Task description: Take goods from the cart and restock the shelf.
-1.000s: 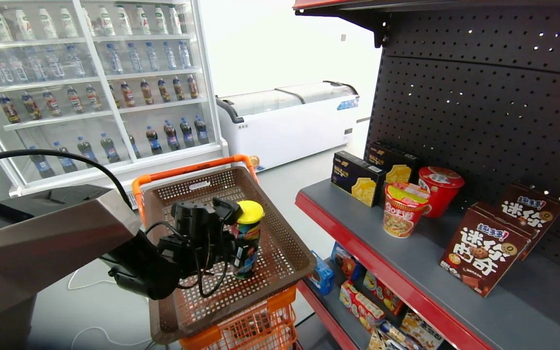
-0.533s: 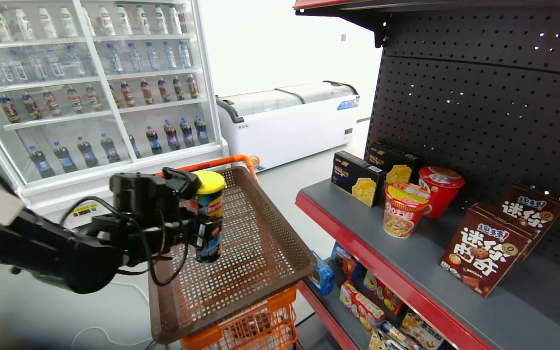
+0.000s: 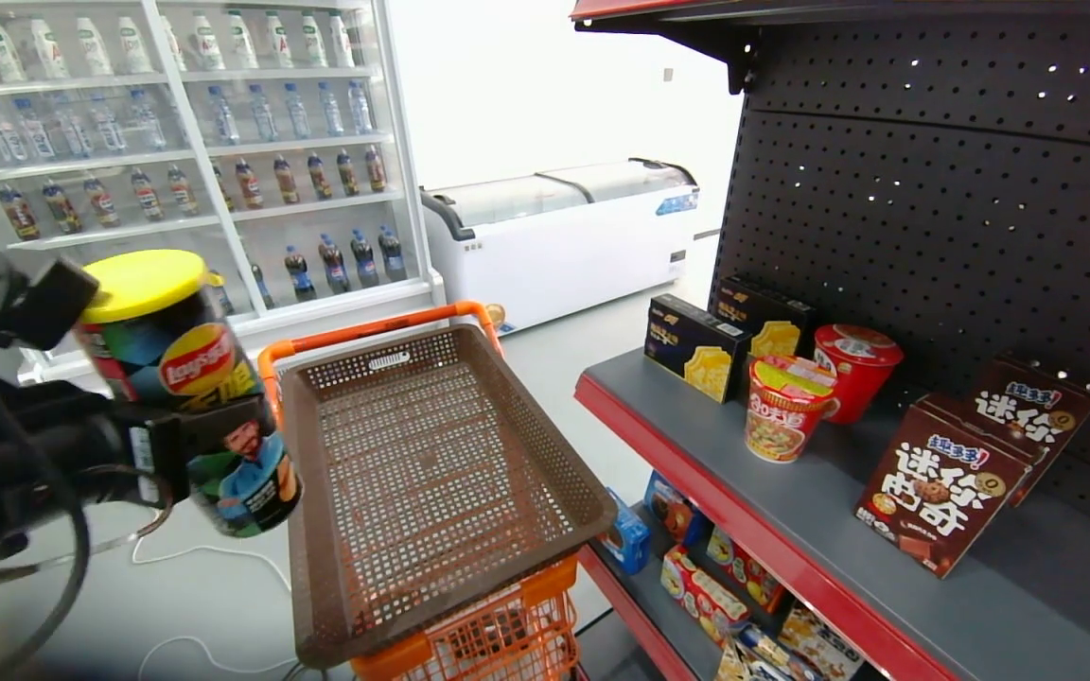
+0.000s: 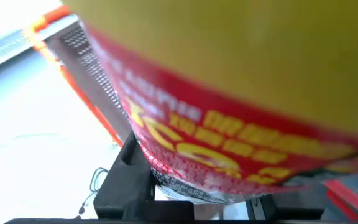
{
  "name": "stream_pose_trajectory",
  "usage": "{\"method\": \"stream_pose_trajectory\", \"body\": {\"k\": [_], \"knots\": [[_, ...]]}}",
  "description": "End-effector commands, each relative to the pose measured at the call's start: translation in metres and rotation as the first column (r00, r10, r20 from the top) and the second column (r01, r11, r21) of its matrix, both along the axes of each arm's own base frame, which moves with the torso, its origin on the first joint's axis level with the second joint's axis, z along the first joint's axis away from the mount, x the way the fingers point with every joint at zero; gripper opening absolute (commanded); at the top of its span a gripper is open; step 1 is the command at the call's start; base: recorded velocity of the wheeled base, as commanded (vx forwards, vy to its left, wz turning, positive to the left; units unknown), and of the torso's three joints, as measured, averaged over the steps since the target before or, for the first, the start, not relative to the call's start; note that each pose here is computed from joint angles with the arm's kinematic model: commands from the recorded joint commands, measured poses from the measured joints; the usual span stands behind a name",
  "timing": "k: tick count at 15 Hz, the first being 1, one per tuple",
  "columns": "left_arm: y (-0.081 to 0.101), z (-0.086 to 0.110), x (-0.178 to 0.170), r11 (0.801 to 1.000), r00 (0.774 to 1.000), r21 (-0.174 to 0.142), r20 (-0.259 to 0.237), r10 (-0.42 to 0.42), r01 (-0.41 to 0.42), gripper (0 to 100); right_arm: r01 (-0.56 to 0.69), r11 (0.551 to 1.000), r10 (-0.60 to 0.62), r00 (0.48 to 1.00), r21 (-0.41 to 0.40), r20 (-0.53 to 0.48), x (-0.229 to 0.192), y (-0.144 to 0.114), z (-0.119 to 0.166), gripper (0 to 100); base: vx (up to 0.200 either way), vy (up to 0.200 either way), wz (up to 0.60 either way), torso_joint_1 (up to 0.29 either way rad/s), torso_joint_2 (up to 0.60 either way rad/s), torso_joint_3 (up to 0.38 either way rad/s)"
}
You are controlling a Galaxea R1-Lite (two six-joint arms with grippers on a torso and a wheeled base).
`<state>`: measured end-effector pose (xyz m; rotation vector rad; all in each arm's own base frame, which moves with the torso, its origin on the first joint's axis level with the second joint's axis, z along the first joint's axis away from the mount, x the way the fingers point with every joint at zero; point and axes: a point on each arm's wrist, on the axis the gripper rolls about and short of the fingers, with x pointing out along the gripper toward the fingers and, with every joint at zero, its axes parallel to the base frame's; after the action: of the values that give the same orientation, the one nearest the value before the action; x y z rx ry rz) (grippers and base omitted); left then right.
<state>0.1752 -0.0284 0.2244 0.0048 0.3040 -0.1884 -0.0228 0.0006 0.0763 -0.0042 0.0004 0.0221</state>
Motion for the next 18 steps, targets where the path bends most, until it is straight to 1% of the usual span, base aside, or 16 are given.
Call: {"method": "stream_pose_trajectory", "body": {"k": [1, 2, 3, 4, 5, 6, 7, 9, 10, 14, 18], "knots": [[0.011, 0.0, -0.07, 0.999, 0.992, -0.042, 0.122, 0.017, -0.012, 0, 0.001, 1.0, -0.001, 1.0, 0.0, -0.001, 0.0, 0.0, 0.0, 100, 0.0, 0.0, 0.0, 0.0, 0.0, 0.0], [0.013, -0.011, -0.084, 0.999, 0.992, -0.038, 0.121, 0.021, -0.016, 0, -0.001, 1.0, 0.001, 1.0, 0.0, -0.001, 0.0, 0.0, 0.0, 100, 0.0, 0.0, 0.0, 0.0, 0.0, 0.0], [0.016, -0.029, -0.098, 0.999, 0.994, -0.035, 0.107, 0.024, -0.02, 0, -0.001, 1.0, 0.001, 1.0, 0.0, -0.001, 0.0, 0.0, 0.0, 100, 0.0, 0.0, 0.0, 0.0, 0.0, 0.0], [0.018, -0.046, -0.112, 0.999, 0.995, -0.035, 0.103, 0.01, -0.006, 0, 0.001, 1.0, -0.001, 1.0, 0.0, -0.001, 0.0, 0.0, 0.0, 100, 0.0, 0.0, 0.0, 0.0, 0.0, 0.0], [0.018, -0.049, -0.114, 0.999, 0.995, -0.034, 0.098, 0.007, -0.003, 0, 0.001, 1.0, -0.001, 1.0, 0.0, -0.001, 0.0, 0.0, 0.0, 100, 0.0, 0.0, 0.0, 0.0, 0.0, 0.0], [0.021, -0.073, -0.136, 0.999, 0.993, -0.037, 0.118, 0.004, 0.001, 0, -0.001, 1.0, 0.001, 1.0, 0.0, -0.001, 0.0, 0.0, 0.0, 100, 0.0, 0.0, 0.0, 0.0, 0.0, 0.0], [0.023, -0.073, -0.141, 0.999, 0.99, -0.038, 0.136, 0.025, -0.02, 0, -0.001, 1.0, 0.001, 1.0, -0.002, -0.001, 0.0, 0.0, 0.0, 100, 0.0, 0.0, 0.0, 0.0, 0.0, 0.0], [0.025, -0.071, -0.149, 0.997, 0.989, -0.034, 0.131, 0.067, -0.063, 0, -0.001, 1.0, 0.001, 1.0, -0.003, -0.003, 0.0, 0.0, 0.0, 100, 0.0, 0.0, 0.0, 0.0, 0.0, 0.0], [0.025, -0.072, -0.153, 0.997, 0.99, -0.035, 0.125, 0.069, -0.066, 0, -0.001, 1.0, 0.001, 1.0, -0.002, -0.001, 0.0, 0.0, 0.0, 100, 0.0, 0.0, -0.6, -0.002, 0.0, 0.007], [0.026, -0.072, -0.158, 0.997, 0.987, -0.042, 0.146, 0.066, -0.06, 0, -0.001, 1.0, 0.001, 1.0, -0.002, -0.003, 0.0, 0.0, 0.0, 100, 0.0, 0.0, -0.6, 0.008, 0.0, 0.004], [0.026, -0.071, -0.158, 0.997, 0.987, -0.041, 0.148, 0.069, -0.063, 0, -0.001, 1.0, 0.001, 1.0, -0.002, -0.003, 0.0, 0.0, 0.0, 100, 0.0, 0.0, -0.6, 0.004, 0.0, 0.004]]}}
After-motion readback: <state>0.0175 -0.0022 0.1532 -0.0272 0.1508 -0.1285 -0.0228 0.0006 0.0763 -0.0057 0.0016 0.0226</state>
